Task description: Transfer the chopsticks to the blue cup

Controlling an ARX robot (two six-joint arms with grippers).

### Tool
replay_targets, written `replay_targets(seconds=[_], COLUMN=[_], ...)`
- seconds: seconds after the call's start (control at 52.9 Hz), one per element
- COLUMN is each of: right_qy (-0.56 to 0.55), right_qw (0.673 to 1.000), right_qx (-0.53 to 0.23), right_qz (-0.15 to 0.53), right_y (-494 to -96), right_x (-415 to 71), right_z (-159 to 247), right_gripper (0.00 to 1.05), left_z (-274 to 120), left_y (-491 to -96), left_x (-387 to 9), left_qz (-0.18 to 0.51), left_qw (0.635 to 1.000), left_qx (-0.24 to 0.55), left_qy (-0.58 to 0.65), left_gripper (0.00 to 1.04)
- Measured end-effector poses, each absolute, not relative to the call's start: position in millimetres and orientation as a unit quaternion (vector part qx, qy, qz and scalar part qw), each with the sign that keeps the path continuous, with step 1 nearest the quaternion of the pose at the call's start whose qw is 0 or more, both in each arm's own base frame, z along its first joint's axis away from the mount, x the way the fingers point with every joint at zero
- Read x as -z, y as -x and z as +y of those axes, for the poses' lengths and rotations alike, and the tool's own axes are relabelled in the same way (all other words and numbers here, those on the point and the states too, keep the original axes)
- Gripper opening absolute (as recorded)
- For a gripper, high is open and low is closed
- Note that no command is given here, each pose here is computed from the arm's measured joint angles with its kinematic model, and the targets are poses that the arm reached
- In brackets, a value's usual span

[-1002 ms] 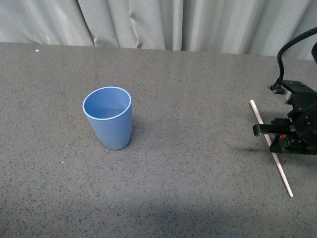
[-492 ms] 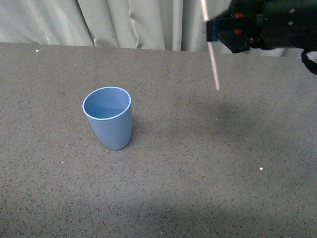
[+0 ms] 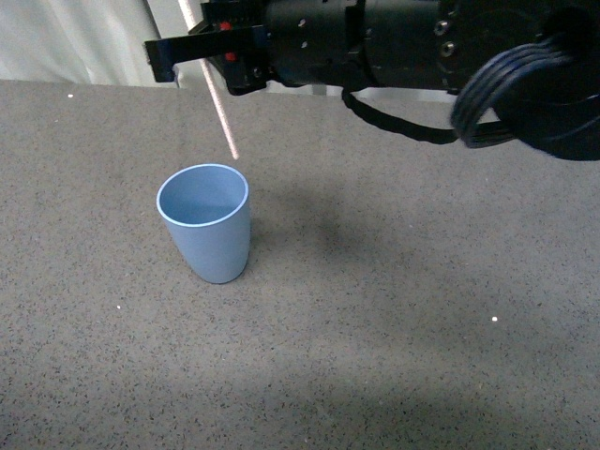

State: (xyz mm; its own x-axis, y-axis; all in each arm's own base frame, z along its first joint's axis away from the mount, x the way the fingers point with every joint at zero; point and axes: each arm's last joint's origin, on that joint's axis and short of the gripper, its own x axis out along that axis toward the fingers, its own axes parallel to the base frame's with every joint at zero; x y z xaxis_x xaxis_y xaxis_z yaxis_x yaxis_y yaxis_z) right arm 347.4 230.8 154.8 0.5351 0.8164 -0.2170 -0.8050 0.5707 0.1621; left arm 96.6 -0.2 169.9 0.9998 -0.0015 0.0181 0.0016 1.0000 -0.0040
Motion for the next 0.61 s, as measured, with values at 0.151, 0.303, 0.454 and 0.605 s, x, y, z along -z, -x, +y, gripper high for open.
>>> replay_targets(seconds=[0.151,0.303,0.454,0.605], right_qy=[-0.023,-0.02,-0.015,-0.01], right_qw=[0.866,0.866,0.868,0.867], right_qx=[-0.473,-0.467,-0.46,-0.457], right_qz=[0.162,0.175,0.185,0.196], right_y=[-346.8,-344.6,-342.9,-342.0], right_x=[-134.4,-122.4,-115.5,-110.9], right_z=[247.0,249.6,244.8,240.8], right_gripper=[0.01,0.01,0.01,0.02], left_z=[-0.2,-0.2,-0.2,-0.2], left_y=[-96.6,-96.6,-96.6,-96.6], left_x=[-169.9,-169.9,-169.9,-169.9], left_qz=[-0.009,-0.009,-0.009,-0.009], left_qw=[1.0,1.0,1.0,1.0], left_qx=[0.001,0.001,0.001,0.001], left_qy=[0.002,0.002,0.002,0.002], left_gripper=[0.98,0.98,0.98,0.98])
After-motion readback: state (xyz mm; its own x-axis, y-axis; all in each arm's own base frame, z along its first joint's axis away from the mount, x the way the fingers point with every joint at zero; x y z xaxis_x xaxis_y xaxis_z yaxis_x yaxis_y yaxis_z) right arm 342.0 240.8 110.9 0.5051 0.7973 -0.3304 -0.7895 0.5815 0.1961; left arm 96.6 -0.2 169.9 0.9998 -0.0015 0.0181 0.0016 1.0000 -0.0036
